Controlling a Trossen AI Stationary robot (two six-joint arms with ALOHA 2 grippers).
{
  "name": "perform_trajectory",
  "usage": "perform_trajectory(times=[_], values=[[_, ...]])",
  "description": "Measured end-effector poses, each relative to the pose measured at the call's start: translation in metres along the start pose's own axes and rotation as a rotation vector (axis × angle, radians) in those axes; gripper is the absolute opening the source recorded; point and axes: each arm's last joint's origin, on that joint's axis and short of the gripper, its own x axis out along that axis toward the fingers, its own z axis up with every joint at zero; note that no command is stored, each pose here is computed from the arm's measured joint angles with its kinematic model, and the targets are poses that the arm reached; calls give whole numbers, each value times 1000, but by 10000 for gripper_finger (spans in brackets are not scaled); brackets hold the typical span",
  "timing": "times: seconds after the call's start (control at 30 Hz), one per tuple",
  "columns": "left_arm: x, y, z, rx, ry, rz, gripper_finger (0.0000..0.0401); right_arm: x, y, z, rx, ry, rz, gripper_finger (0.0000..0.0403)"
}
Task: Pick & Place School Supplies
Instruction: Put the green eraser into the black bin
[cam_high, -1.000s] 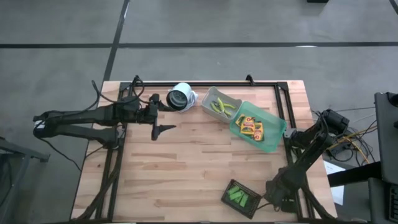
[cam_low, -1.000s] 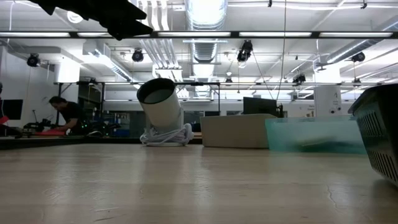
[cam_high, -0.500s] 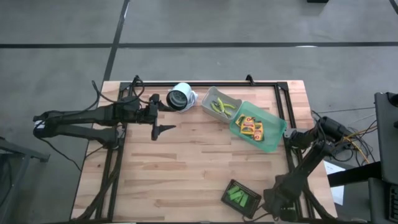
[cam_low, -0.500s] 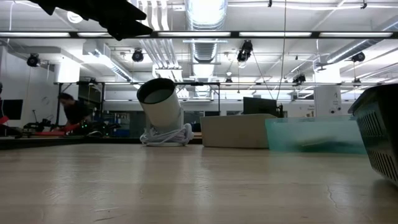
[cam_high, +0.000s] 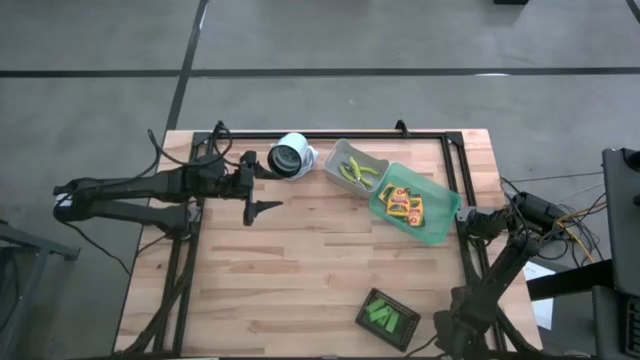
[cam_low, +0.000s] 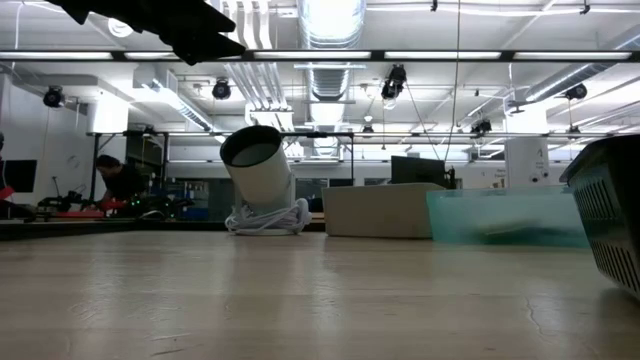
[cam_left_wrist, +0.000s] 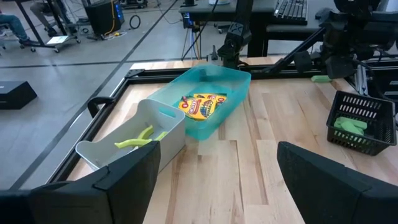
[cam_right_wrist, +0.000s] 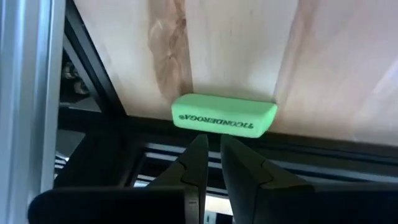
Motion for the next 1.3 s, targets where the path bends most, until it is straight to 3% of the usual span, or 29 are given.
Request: perform_trajectory(times=[0.47,0.7,0.87,1.17,1.3], values=[[0,0,0,0,0,0,328,14,4,11,-51,18,12,43],[0,0,0,0,0,0,328,3,6,18,-60,-138,-10,43],[0,0,0,0,0,0,328,-6,1,27,-18,-255,-44,43],[0,0,0,0,0,0,328,-19,0,21,5,-264,-27,43],[0,0,0,0,0,0,328,-28,-4,13,77,-267,-51,43]])
